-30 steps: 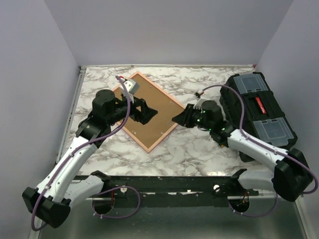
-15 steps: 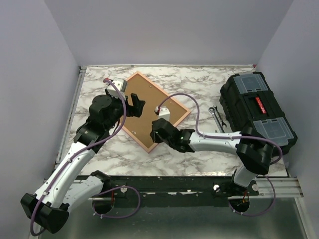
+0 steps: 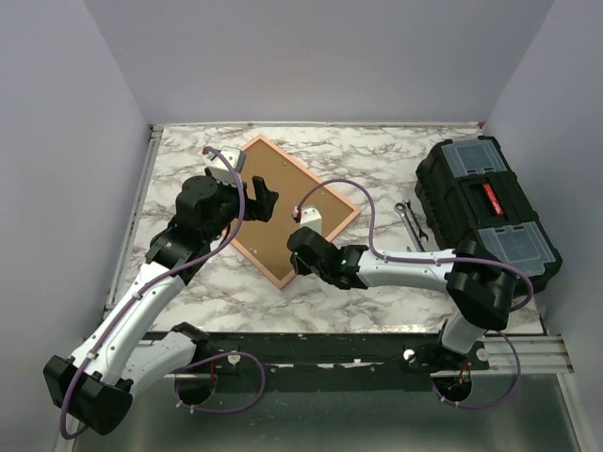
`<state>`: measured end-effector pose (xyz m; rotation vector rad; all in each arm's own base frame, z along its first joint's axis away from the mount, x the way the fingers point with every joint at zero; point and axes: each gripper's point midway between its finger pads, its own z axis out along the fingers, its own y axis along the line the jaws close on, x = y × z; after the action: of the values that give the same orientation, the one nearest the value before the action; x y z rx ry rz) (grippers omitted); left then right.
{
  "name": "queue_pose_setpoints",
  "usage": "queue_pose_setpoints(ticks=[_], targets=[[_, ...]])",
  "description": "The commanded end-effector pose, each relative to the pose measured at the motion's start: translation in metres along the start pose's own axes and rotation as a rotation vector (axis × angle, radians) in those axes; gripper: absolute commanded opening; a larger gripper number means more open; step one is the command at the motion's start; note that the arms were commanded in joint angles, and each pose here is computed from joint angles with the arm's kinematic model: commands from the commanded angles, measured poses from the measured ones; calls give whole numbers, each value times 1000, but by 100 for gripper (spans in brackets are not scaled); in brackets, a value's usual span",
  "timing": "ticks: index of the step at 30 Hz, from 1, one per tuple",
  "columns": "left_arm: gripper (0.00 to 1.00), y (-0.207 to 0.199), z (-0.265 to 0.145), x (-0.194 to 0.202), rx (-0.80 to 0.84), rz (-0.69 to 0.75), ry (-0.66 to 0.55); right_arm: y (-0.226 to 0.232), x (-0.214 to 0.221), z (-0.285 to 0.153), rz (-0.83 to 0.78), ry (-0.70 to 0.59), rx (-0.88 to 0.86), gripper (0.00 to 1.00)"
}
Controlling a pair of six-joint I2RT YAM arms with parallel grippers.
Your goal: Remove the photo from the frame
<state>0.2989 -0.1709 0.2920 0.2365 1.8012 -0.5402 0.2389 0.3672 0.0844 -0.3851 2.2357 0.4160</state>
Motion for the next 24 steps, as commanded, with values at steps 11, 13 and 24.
queue_pose_setpoints(ticks=[11,13,24], targets=[[83,-9,-2,-13,36,-9,-27,-57,40,-24,-64,143,222,1],[83,-9,-3,-12,39,-11,-27,-71,48,-29,-77,162,276,1],[83,-12,-5,-15,51,-20,-37,-160,26,-81,0,106,557,1]])
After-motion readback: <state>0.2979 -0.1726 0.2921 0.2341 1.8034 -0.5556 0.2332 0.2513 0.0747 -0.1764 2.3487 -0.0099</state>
